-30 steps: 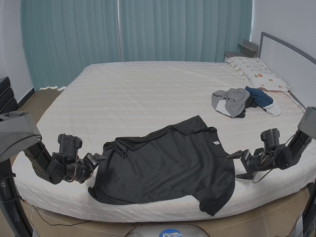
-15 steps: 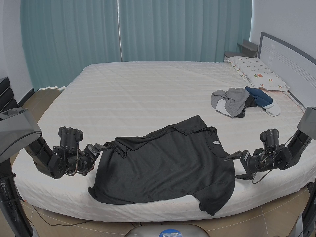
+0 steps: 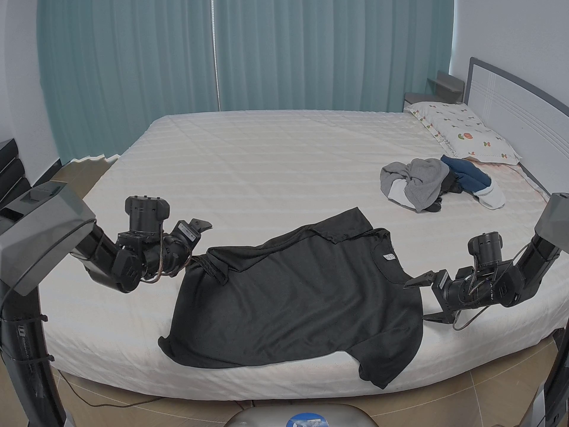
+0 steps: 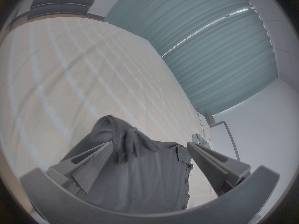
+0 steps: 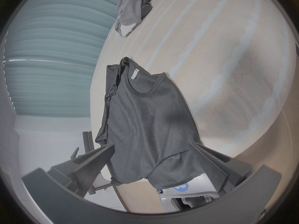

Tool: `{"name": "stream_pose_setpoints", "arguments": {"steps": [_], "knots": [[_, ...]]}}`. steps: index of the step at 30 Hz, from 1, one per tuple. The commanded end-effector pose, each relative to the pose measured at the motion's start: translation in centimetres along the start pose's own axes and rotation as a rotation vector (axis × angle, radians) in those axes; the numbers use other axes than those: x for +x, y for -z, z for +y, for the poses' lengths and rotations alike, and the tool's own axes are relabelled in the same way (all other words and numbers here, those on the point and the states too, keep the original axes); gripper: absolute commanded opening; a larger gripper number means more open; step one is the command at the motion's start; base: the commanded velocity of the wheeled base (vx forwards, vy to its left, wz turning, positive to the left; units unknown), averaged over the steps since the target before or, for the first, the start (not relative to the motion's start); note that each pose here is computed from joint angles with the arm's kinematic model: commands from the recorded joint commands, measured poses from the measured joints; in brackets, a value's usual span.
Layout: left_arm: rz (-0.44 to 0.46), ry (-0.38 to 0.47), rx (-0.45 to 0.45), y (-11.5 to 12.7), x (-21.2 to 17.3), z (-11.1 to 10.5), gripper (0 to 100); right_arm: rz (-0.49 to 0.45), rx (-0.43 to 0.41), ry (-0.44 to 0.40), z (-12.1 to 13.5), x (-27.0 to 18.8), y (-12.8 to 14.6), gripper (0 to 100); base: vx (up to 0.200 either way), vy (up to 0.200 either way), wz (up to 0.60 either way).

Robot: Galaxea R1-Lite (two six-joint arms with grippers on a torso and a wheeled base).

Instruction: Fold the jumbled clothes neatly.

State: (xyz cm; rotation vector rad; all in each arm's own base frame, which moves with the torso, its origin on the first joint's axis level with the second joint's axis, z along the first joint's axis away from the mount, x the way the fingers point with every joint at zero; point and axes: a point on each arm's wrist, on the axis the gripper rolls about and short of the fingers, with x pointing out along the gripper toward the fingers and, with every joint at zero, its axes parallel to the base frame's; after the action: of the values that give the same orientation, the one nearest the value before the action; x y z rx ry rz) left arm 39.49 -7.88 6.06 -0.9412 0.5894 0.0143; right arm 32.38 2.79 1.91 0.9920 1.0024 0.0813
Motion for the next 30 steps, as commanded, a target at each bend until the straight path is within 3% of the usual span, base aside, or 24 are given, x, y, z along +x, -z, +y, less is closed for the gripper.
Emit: {"name": "stream_pose_setpoints", "arguments": {"steps": [1,9,15,23,24,30], "knots": [[0.028,-0.018,0.068,0.8,5.8,0.5,100,0.001,-0.004,0.000,0.0,0.1,0.1,100,0.000,0.000,0.00],[-0.083,-0.092,0.092,1.4,9.6,0.3,100,-0.002,0.002,-0.002,0.0,0.1,0.0,100,0.000,0.000,0.00],[-0.069,-0.120,0.108,2.3,9.5,0.9,100,-0.002,0.001,-0.002,0.0,0.2,0.0,100,0.000,0.000,0.00],[-0.076,-0.095,0.118,2.9,10.5,1.2,100,-0.004,-0.001,-0.004,0.1,0.2,-0.1,100,0.000,0.000,0.00],[-0.079,-0.096,0.119,2.9,10.5,1.2,0,-0.003,-0.001,-0.005,0.1,0.2,-0.1,100,0.000,0.000,0.00],[-0.110,-0.071,0.116,2.1,11.1,0.8,0,-0.005,0.000,-0.005,0.1,0.1,-0.2,100,0.000,0.000,0.00]]}}
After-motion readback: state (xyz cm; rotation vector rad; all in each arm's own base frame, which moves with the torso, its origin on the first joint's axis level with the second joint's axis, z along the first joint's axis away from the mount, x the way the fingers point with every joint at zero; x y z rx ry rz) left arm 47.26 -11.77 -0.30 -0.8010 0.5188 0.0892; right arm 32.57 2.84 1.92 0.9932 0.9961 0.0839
